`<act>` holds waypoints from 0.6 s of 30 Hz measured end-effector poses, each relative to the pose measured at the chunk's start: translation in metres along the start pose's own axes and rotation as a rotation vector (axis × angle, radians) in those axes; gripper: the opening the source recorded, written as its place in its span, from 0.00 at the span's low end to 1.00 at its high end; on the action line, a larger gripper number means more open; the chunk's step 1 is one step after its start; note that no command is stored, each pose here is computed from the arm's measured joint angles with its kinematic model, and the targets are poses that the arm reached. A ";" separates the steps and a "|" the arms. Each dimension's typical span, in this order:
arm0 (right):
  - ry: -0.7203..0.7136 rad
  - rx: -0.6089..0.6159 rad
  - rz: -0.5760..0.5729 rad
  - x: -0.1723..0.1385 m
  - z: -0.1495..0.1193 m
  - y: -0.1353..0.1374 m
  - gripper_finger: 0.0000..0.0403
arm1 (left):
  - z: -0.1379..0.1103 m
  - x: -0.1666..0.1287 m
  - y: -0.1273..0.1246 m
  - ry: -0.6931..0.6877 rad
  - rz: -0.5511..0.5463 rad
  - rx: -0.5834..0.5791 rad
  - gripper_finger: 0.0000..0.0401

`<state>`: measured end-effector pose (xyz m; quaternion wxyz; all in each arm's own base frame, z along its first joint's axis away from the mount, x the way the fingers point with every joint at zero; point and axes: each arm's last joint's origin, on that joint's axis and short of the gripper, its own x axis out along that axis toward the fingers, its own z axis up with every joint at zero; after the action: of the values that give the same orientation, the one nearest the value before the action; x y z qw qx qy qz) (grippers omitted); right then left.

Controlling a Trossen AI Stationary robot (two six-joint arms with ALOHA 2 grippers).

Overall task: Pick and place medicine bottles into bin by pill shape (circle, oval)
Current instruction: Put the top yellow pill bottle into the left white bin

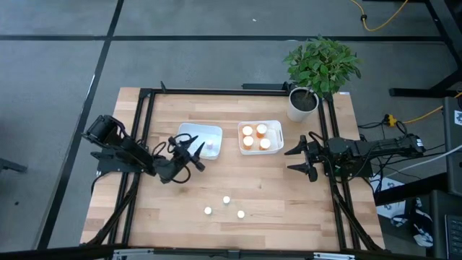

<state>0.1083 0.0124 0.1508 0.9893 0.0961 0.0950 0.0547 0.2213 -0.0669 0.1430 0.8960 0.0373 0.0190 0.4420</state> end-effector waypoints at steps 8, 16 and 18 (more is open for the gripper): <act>0.000 0.000 0.000 0.000 0.000 0.000 0.69 | 0.026 -0.006 0.004 -0.051 -0.106 -0.028 0.48; 0.000 0.000 0.000 0.000 0.000 0.000 0.69 | 0.067 0.002 -0.007 -0.007 0.016 0.220 0.47; 0.000 0.000 0.000 0.000 0.000 0.000 0.69 | 0.081 0.011 -0.013 0.020 0.027 0.319 0.47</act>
<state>0.1083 0.0124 0.1508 0.9893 0.0961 0.0949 0.0547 0.2437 -0.0707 0.2226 0.8724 0.1751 0.0977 0.4458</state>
